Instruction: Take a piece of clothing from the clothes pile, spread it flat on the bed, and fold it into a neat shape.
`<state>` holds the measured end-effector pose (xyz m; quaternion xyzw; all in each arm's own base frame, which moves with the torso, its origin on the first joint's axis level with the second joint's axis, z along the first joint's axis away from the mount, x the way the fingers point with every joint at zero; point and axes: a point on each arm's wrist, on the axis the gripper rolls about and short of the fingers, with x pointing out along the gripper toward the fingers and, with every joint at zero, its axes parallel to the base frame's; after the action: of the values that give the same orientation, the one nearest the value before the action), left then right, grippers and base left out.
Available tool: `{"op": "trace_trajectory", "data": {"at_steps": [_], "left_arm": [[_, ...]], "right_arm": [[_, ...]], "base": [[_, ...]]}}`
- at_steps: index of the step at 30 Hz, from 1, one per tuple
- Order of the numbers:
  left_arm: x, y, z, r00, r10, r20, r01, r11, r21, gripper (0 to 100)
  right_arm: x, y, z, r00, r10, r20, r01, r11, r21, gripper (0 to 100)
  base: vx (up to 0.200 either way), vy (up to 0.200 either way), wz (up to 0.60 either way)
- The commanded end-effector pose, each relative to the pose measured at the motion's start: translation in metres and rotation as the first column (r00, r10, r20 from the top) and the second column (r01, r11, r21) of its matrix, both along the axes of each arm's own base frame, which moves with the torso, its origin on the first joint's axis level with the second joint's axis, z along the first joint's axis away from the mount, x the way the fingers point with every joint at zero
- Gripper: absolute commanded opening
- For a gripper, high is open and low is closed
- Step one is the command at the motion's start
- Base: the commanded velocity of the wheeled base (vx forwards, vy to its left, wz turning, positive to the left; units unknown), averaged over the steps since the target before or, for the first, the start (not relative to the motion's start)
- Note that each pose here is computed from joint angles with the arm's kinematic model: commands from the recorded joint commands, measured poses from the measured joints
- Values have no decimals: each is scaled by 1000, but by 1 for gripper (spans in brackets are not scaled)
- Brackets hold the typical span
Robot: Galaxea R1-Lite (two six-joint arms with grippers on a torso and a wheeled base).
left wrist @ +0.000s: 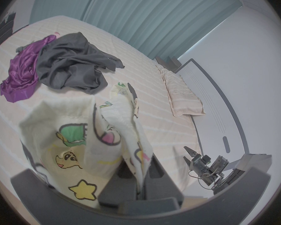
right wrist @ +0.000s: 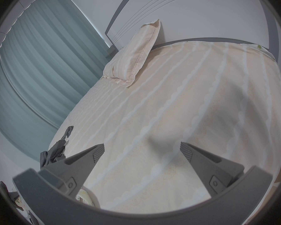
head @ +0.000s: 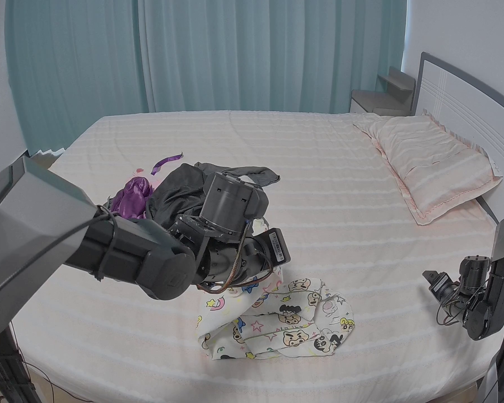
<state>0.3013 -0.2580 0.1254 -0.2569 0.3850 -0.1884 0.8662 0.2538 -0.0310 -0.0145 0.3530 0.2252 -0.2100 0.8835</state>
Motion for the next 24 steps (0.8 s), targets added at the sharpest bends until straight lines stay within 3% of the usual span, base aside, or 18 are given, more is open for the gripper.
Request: {"op": "trace_trajectory", "data": {"at_steps": [1, 5, 7, 16, 17, 24], "left_arm": [[-2, -9, -2, 999, -44, -22, 44, 998, -35, 0], [-2, -16, 3, 998, -53, -16, 51, 991, -120, 0], [-5, -21, 5, 995, -103, -9, 99, 977, -189, 0], [-8, -25, 8, 990, -137, 18, 137, 965, -221, 0], [-8, -25, 8, 990, -138, 16, 138, 965, -223, 100], [-8, -25, 8, 990, -143, 16, 143, 964, -226, 100]], "right_arm": [[0, 1, -2, 1000, 2, -6, -2, 1000, 0, 100], [0, 1, -2, 1000, 4, -6, -4, 1000, 0, 100], [0, 2, -2, 1000, 8, -6, -8, 1000, 0, 100], [0, 3, -2, 1000, 9, -6, -9, 1000, 1, 100], [0, 3, -2, 1000, 9, -6, -9, 1000, 1, 100], [0, 3, -2, 1000, 11, -4, -11, 1000, 1, 100]], "base": [[0, 0, 0], [0, 0, 0], [0, 0, 0], [0, 0, 0], [0, 0, 0], [0, 0, 0]]}}
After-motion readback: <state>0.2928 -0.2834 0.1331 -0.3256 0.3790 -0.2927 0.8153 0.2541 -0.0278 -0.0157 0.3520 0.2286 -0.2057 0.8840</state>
